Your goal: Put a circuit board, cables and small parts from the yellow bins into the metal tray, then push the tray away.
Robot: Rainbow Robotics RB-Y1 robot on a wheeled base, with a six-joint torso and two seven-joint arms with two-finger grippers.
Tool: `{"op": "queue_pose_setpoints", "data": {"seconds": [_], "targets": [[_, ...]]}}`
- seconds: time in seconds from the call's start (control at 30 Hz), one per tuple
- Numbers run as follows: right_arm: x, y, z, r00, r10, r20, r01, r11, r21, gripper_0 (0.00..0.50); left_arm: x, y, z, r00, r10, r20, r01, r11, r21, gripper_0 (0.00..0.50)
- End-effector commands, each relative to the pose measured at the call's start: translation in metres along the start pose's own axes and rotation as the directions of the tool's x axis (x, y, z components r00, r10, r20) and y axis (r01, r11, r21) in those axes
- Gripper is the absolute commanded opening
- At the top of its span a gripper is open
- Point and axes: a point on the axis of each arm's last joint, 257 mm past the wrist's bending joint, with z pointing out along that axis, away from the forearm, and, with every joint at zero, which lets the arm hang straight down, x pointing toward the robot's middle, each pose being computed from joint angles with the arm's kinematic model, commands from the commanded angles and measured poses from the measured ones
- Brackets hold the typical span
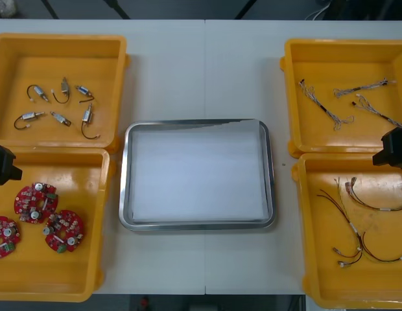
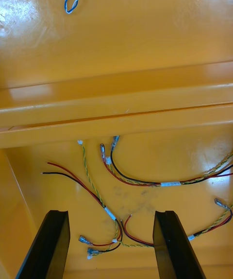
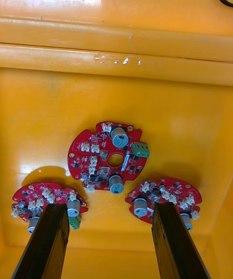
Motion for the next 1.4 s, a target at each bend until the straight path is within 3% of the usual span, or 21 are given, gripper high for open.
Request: {"op": "queue_pose_setpoints", "data": {"seconds": [0.03,1.4], "targets": [[-0.0105,-0.0195,-0.0137,0.999,-0.005,0.036,0.004,0.999,0.041,0.500,-0.0080,0.0080,-0.0089,0.999,-0.011,0.032,0.012,1.000,-0.024,0.500],[-0.0105,-0.0195,-0.0137,0.999,-0.005,0.036,0.004,0.999,0.041,0.500,-0.0080,0.0080,-0.0089,0.999,-0.011,0.032,0.012,1.000,-0.024,0.500]]}}
